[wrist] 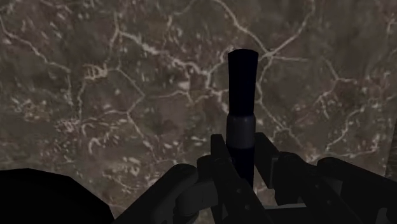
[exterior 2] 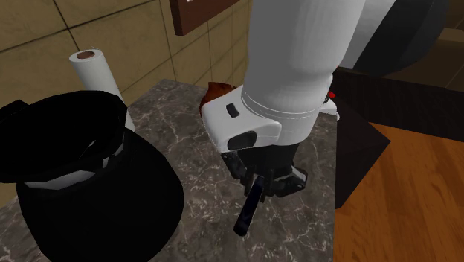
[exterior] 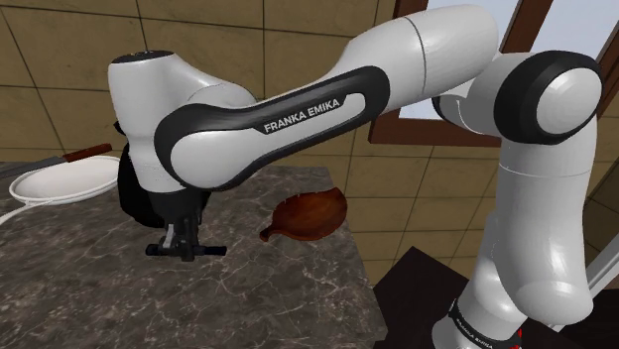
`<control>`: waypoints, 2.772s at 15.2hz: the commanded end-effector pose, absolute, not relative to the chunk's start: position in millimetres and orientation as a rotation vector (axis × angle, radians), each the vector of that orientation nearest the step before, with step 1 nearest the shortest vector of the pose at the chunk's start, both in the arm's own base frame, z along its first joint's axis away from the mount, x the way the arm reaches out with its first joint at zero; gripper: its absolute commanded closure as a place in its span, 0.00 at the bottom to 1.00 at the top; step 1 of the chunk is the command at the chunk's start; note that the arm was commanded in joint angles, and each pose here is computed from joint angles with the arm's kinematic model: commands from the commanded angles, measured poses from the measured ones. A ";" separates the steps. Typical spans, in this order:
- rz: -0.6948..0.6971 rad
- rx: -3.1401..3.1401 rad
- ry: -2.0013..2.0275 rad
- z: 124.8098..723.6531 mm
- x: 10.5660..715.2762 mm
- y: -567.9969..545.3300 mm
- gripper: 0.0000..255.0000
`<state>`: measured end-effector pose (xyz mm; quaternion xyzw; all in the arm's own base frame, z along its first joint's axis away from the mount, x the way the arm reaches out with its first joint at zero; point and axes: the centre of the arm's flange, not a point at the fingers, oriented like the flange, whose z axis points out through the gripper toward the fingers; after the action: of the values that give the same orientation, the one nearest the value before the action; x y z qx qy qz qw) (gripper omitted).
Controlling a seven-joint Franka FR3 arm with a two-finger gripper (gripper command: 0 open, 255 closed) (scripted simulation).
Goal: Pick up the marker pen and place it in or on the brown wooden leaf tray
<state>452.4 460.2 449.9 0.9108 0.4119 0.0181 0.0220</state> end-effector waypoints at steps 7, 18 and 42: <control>0.056 2.822 1.276 491.8 451.1 459.4 1.00; 0.056 2.822 1.276 515.9 440.9 380.9 1.00; 0.056 2.822 1.276 479.8 413.8 171.3 1.00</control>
<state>413.4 171.8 485.3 0.9108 0.4119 0.0177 0.0220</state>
